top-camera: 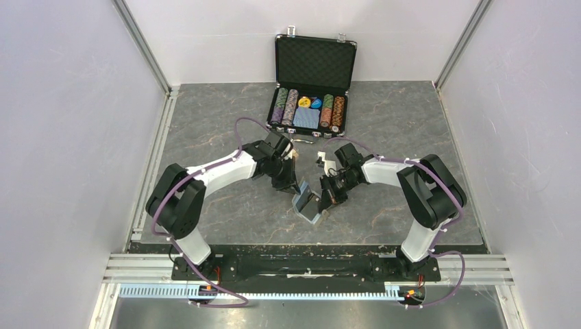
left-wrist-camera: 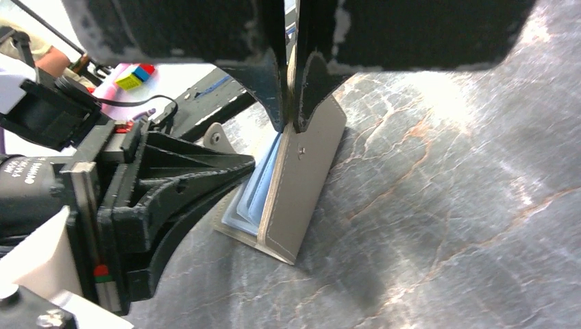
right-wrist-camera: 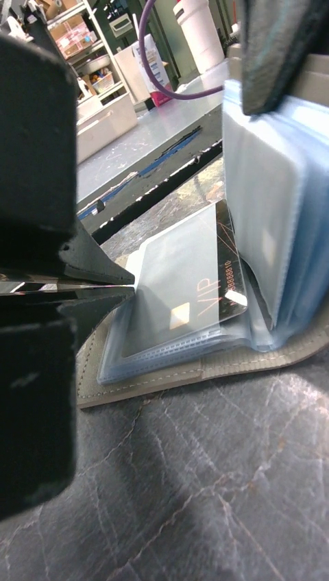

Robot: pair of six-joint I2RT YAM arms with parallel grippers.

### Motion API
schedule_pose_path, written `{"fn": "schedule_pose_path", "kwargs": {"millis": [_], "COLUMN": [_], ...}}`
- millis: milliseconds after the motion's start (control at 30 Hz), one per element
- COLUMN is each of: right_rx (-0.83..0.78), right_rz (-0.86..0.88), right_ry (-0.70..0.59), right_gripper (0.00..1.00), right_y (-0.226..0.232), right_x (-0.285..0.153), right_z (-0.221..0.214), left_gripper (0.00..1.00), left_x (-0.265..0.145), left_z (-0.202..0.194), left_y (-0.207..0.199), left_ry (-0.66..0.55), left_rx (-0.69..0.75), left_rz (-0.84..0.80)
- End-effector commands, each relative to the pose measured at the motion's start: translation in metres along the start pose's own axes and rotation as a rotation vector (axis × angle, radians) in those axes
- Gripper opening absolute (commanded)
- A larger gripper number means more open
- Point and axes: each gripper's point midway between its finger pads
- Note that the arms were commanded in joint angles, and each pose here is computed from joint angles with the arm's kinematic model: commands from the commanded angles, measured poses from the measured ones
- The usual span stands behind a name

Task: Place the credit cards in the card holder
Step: Close the card holder at the center of the board.

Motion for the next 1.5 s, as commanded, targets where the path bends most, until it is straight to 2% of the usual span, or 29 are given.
{"fn": "schedule_pose_path", "kwargs": {"millis": [0,233,433,567,733,933,1000,1133,1300,1467], "right_rx": [-0.076,-0.134,-0.146,-0.144,-0.134,-0.115,-0.109,-0.100,-0.091,-0.118], "right_rz": [0.032,0.109,0.106,0.110,0.112,0.104,0.103,0.095,0.073,0.067], "right_ry": [-0.056,-0.046,-0.041,-0.034,-0.017,-0.003,0.002,0.007,0.017,-0.027], "right_gripper": [0.05,0.05,0.05,0.05,0.05,0.05,0.05,0.05,0.04,0.04], "right_y": [0.006,0.025,0.027,0.027,0.025,0.021,0.021,0.019,0.015,0.021], "right_x": [0.001,0.008,0.013,0.015,0.020,0.022,0.023,0.024,0.024,0.013], "right_z": [0.010,0.010,0.014,0.012,0.008,0.003,0.001,0.000,-0.002,0.008], "left_gripper": [0.02,0.02,0.02,0.02,0.03,0.14,0.23,0.34,0.40,0.47], "left_x": [-0.017,-0.043,-0.064,-0.067,-0.050,-0.037,-0.034,-0.030,-0.021,-0.008], "left_z": [0.006,0.009,0.013,0.009,-0.002,-0.011,-0.013,-0.017,-0.028,-0.041], "left_y": [0.016,0.034,0.040,0.037,0.028,0.013,0.006,-0.005,-0.020,-0.021], "left_ry": [-0.065,-0.141,-0.196,-0.181,-0.109,-0.073,-0.071,-0.056,-0.015,0.037], "left_rx": [0.043,0.047,0.061,0.078,0.123,0.145,0.154,0.174,0.188,0.177], "left_rz": [0.124,0.234,0.288,0.275,0.227,0.174,0.155,0.122,0.052,0.012]}}
Point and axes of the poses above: each gripper's point midway between its finger pads, its own x axis out along the fingers, its own y axis along the line the jaws close on, z = x × y, and after that the axes turned 11 degrees about -x, right-handed
